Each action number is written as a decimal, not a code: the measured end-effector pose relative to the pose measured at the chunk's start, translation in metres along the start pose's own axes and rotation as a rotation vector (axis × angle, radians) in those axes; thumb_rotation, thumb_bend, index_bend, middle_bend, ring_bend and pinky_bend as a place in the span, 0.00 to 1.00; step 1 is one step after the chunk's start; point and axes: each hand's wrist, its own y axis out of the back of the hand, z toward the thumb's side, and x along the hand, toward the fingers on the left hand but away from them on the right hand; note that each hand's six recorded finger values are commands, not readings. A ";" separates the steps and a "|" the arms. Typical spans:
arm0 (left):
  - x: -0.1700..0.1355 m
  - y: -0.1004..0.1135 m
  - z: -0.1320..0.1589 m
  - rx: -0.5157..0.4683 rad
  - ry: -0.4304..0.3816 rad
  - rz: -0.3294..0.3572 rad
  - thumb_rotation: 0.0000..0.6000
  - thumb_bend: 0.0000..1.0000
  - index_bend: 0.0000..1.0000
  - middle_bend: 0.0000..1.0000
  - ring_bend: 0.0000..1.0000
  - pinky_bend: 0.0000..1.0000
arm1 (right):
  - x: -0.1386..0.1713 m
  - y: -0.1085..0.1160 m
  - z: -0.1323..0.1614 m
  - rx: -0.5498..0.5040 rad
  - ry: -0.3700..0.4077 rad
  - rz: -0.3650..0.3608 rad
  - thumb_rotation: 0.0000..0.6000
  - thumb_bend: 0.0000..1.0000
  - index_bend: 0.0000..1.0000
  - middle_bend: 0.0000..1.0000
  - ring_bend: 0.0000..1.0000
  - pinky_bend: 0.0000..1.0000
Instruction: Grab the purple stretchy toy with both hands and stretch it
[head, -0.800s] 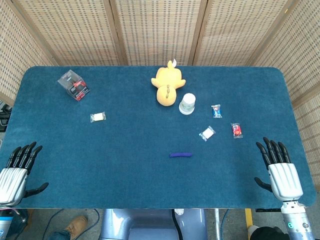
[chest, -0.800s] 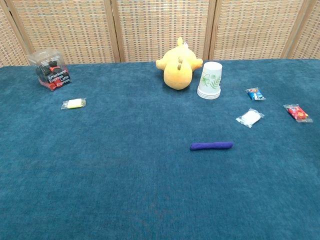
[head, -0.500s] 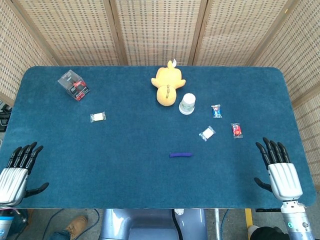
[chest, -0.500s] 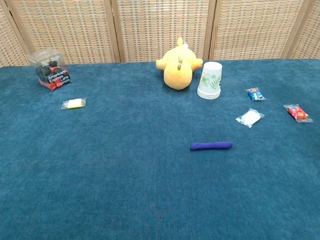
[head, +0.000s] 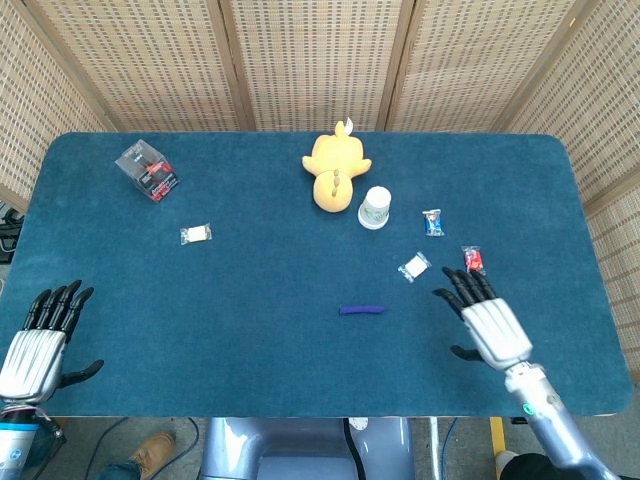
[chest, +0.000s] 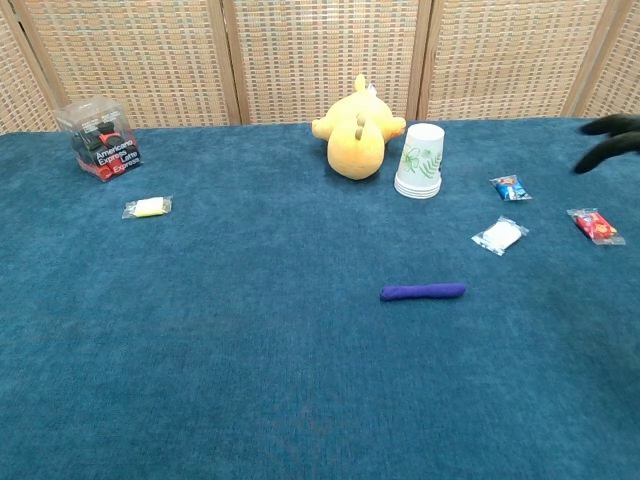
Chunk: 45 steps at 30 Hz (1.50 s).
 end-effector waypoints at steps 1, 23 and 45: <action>0.001 0.000 0.000 0.008 0.002 0.006 1.00 0.00 0.00 0.00 0.00 0.00 | -0.011 -0.003 0.006 -0.019 0.017 0.021 1.00 0.03 0.30 0.00 0.00 0.00; 0.017 -0.012 -0.007 0.000 0.046 -0.023 1.00 0.00 0.00 0.00 0.00 0.00 | -0.135 -0.077 0.074 -0.183 -0.039 0.182 1.00 0.38 0.47 0.00 0.00 0.00; 0.018 -0.015 -0.006 -0.004 0.043 -0.042 1.00 0.00 0.00 0.00 0.00 0.00 | -0.139 -0.112 0.076 -0.146 -0.085 0.235 1.00 0.49 0.50 0.00 0.00 0.00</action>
